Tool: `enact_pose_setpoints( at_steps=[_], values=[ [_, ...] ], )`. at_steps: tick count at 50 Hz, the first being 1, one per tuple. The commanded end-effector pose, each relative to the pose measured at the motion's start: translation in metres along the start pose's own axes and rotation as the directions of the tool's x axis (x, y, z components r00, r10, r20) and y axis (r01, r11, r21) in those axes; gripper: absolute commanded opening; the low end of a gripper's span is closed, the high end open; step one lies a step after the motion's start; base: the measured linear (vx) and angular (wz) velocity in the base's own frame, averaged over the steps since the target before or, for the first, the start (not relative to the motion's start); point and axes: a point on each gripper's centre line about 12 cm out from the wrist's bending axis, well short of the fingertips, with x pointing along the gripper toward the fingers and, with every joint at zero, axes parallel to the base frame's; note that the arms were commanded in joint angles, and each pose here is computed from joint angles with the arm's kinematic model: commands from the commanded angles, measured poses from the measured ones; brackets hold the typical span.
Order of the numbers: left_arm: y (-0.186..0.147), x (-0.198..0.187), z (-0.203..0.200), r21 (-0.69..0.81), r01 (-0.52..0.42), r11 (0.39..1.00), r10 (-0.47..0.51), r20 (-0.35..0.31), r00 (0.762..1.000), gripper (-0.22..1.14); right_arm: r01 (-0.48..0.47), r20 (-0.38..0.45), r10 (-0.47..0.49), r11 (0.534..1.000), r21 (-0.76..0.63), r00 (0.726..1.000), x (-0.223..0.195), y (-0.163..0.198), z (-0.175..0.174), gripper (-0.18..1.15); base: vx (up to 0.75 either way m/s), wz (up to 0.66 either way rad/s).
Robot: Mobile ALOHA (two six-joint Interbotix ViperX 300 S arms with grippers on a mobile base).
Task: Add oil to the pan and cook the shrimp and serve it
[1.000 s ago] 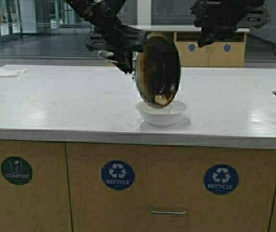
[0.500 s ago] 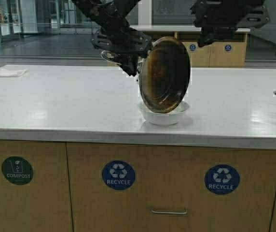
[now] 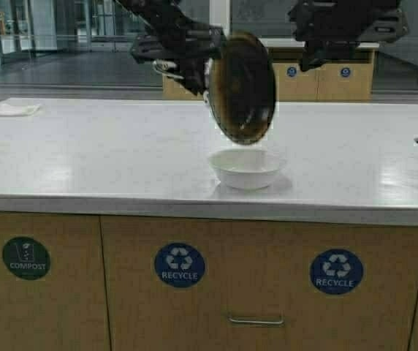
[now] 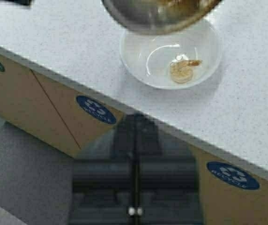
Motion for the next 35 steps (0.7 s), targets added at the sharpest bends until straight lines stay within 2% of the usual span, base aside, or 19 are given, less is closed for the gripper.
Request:
enact_pose_setpoints(
  at_steps=[1, 8, 17, 21, 29, 35],
  values=[
    [0.019, -0.037, 0.046, -0.194, 0.043, 0.98, -0.003, 0.204, 0.979, 0.05, -0.001, 0.033, 0.001, 1.0, 0.001, 0.999, -0.001, 0.001, 0.009, 0.06, 0.0, 0.0],
    [0.037, -0.043, 0.032, -0.381, 0.087, 0.92, 0.022, 0.271, 0.962, 0.05, 0.0, 0.03, 0.0, 1.0, 0.002, 1.0, -0.001, 0.001, 0.008, 0.06, 0.0, 0.0],
    [0.061, -0.049, 0.005, -0.579, 0.167, 0.798, 0.06, 0.352, 0.934, 0.05, 0.0, 0.029, 0.0, 1.0, 0.001, 1.0, -0.001, 0.001, 0.008, 0.06, 0.0, 0.0],
    [0.071, -0.051, -0.009, -0.659, 0.237, 0.714, 0.065, 0.399, 0.915, 0.05, 0.0, 0.029, 0.0, 1.0, 0.002, 1.0, -0.001, 0.001, 0.008, 0.06, 0.0, 0.0],
    [0.092, -0.049, -0.047, -0.767, 0.394, 0.506, 0.077, 0.495, 0.865, 0.05, 0.0, 0.03, 0.0, 1.0, 0.002, 1.0, -0.001, 0.001, 0.008, 0.06, 0.0, 0.0],
    [0.099, -0.04, -0.079, -0.796, 0.458, 0.397, 0.074, 0.525, 0.848, 0.05, 0.0, 0.029, 0.0, 1.0, 0.002, 1.0, 0.0, 0.001, 0.008, 0.06, 0.0, 0.0]
  ],
)
